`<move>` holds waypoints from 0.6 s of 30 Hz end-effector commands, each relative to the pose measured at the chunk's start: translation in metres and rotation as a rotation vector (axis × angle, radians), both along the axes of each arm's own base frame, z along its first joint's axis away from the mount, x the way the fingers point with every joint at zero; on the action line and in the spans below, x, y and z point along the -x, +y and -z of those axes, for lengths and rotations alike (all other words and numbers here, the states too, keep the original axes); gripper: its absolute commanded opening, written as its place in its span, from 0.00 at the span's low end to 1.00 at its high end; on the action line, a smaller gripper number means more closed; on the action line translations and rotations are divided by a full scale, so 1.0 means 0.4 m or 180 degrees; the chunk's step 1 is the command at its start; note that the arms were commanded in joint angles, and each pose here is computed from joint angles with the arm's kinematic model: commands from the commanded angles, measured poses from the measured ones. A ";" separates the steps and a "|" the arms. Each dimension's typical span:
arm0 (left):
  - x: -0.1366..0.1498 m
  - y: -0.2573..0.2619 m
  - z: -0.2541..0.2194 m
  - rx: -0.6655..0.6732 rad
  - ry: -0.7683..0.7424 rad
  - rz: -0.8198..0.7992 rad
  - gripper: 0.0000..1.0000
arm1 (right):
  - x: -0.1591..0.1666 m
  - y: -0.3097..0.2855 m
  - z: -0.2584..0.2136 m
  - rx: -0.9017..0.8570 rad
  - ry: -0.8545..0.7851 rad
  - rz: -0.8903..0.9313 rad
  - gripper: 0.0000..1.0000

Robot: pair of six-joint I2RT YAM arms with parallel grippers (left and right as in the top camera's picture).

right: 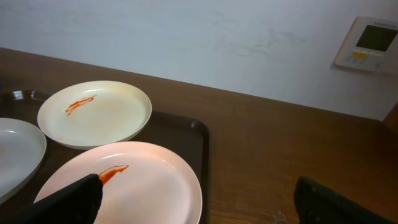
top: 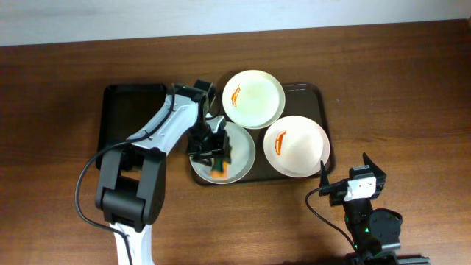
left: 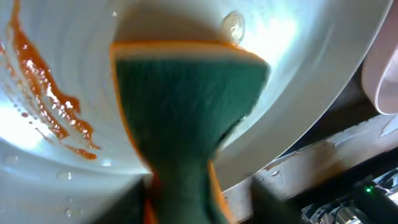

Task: Clean dirty plates on tray and stack at the side
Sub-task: 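Release the sponge onto the lower-left plate and raise the left gripper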

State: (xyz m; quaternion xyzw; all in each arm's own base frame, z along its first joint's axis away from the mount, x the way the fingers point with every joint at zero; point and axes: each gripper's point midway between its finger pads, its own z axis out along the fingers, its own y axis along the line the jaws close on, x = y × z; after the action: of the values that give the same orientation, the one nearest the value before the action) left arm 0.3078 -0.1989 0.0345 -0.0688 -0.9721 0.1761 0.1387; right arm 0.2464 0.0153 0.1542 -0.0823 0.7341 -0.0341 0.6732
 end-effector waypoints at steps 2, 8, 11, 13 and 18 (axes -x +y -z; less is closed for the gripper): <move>-0.017 -0.005 -0.020 0.0039 -0.0070 -0.0042 1.00 | 0.000 0.000 0.007 0.0011 0.0019 0.0005 0.98; -0.011 -0.006 -0.026 0.0032 -0.0037 -0.0032 1.00 | 0.000 0.000 0.007 0.0011 0.0019 0.0005 0.98; -0.011 -0.006 -0.026 0.0032 -0.0037 -0.0033 1.00 | 0.000 0.000 0.007 0.0011 0.0019 0.0006 0.98; -0.011 -0.006 -0.026 0.0032 -0.0037 -0.0032 1.00 | 0.000 0.000 0.007 0.0012 0.0019 0.0006 0.98; -0.011 -0.006 -0.026 0.0032 -0.0037 -0.0032 1.00 | 0.000 0.000 0.007 0.0011 0.0019 0.0005 0.98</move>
State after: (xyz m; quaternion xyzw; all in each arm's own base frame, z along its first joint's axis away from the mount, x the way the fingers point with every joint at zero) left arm 0.3072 -0.1987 0.0374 -0.0648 -0.9721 0.1747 0.1423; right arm 0.2464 0.0153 0.1542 -0.0822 0.7341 -0.0340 0.6732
